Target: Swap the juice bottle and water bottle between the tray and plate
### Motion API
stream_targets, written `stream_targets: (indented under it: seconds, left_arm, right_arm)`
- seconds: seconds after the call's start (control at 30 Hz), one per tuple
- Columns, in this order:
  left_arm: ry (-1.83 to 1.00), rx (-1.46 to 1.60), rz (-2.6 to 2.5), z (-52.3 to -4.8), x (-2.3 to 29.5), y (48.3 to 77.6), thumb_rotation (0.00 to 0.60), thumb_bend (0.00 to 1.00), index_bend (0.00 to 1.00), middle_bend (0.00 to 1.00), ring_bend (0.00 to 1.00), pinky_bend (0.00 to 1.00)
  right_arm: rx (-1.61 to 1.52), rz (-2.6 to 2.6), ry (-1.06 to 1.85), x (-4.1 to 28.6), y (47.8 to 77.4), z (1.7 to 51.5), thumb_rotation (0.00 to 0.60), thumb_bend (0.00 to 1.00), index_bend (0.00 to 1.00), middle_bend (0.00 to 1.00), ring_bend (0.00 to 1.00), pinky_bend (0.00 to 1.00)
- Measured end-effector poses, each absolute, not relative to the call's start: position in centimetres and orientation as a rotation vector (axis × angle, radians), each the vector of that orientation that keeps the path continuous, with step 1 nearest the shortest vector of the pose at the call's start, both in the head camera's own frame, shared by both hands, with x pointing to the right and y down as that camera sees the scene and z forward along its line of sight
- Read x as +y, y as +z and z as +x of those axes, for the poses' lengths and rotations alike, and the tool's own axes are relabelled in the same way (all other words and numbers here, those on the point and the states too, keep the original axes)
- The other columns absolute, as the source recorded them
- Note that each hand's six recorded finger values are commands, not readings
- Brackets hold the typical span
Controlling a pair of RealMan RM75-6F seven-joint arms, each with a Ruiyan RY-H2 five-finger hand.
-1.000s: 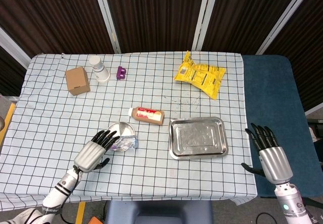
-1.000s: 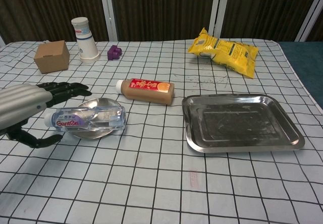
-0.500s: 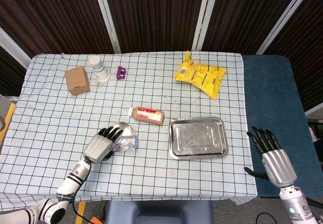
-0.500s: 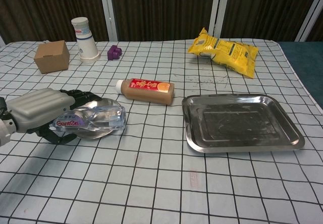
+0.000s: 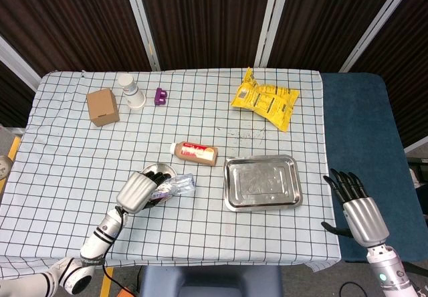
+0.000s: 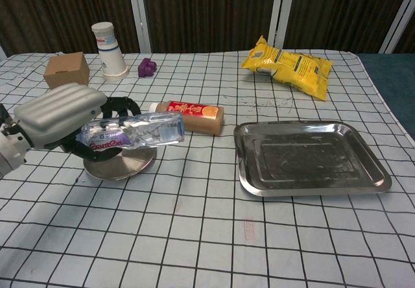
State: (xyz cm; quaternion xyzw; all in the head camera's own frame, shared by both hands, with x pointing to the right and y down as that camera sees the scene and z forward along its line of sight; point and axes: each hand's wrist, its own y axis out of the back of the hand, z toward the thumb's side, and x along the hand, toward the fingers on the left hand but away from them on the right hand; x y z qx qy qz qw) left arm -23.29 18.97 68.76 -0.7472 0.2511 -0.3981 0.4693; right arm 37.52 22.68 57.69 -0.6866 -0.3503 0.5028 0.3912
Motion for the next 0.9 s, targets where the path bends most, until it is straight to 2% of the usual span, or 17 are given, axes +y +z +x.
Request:
stream_targets:
  seconds: [0.2,0.37,0.47,0.57,0.67,0.8,0.9]
  left_arm:
    - [-0.862,0.603,-1.916,-20.4,21.5,66.6,0.600,0.46,0.68,0.75,0.81,0.83]
    - [-0.846,0.526,-1.972,-17.9,24.8,67.6,0.600,0.45,0.59,0.65,0.71,0.73]
    - [-0.869,0.490,-1.979,-16.9,25.8,69.2,0.600,0.44,0.47,0.55,0.58,0.64]
    - [-0.895,0.473,-1.968,-16.5,26.2,70.6,0.600,0.42,0.31,0.40,0.41,0.51]
    - [-0.920,0.462,-1.972,-16.6,26.5,71.7,0.600,0.41,0.07,0.15,0.15,0.35]
    - [-0.929,0.459,-2.022,-16.5,27.0,71.9,0.600,0.39,0.00,0.02,0.02,0.25]
    - [-0.934,0.448,-2.050,-16.5,27.4,71.7,0.600,0.38,0.00,0.00,0.00,0.16]
  right_arm:
    - [-0.899,-1.754,1.281,22.6,57.7,37.6,0.600,0.15,0.00,0.00,0.00,0.00]
    - [-0.909,-1.769,1.269,22.5,57.4,37.7,0.600,0.15,0.00,0.00,0.00,0.00]
    - [-0.925,-1.773,1.266,22.3,57.2,38.1,0.600,0.15,0.00,0.00,0.00,0.00]
    - [-0.941,-1.774,1.266,22.0,56.9,38.5,0.600,0.15,0.00,0.00,0.00,0.00]
    - [-0.955,-1.767,1.269,21.8,56.7,38.9,0.600,0.15,0.00,0.00,0.00,0.00]
    - [-0.954,-1.766,1.276,21.8,56.8,39.0,0.600,0.15,0.00,0.00,0.00,0.00]
    - [-0.946,-1.770,1.277,21.9,56.9,38.9,0.600,0.15,0.00,0.00,0.00,0.00]
